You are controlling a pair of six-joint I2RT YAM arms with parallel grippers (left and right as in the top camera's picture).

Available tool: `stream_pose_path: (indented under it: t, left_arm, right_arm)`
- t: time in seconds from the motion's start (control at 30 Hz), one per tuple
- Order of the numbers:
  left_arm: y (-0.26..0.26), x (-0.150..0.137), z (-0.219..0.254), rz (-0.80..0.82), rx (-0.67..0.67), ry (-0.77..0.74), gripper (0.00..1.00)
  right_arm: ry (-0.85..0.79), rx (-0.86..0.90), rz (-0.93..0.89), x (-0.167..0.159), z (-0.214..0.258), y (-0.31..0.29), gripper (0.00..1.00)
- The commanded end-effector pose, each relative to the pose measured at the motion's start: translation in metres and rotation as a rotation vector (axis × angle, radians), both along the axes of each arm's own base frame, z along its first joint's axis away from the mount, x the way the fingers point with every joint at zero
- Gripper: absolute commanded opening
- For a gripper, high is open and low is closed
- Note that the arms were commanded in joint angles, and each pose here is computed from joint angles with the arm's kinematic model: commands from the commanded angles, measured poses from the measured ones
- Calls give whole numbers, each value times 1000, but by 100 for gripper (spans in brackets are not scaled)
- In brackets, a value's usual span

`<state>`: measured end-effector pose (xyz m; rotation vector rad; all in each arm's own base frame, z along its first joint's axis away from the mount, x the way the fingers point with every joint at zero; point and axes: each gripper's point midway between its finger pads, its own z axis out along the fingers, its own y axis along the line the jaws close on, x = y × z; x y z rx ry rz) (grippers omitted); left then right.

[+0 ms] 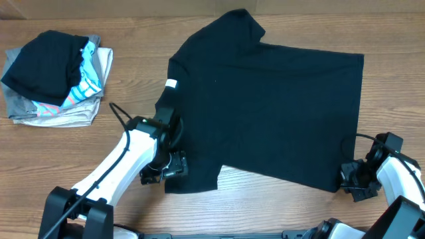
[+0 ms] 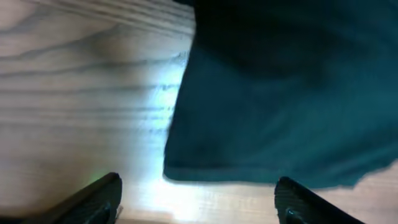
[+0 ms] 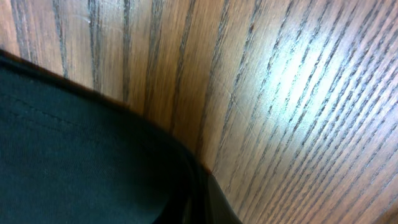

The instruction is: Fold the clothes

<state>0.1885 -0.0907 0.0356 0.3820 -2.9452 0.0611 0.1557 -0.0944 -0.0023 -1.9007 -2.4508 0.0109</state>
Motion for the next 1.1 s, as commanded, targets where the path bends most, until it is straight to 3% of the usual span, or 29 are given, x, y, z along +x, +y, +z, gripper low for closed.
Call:
stream_pose_path:
  t: [0.0,0.23,1.07]
  left_arm:
    - [-1,-10,-13,69,-3,10,77]
    - [-1,-18,-32,95,-22,7,62]
    - [-4,-22,-42,116,-49,6,64]
  right_arm:
    - [21,2,-7,-7,-5,2,4]
    - [21,2,-7,-7,-5,2,4]
    - [21,2,-7,-7,-5,2,4]
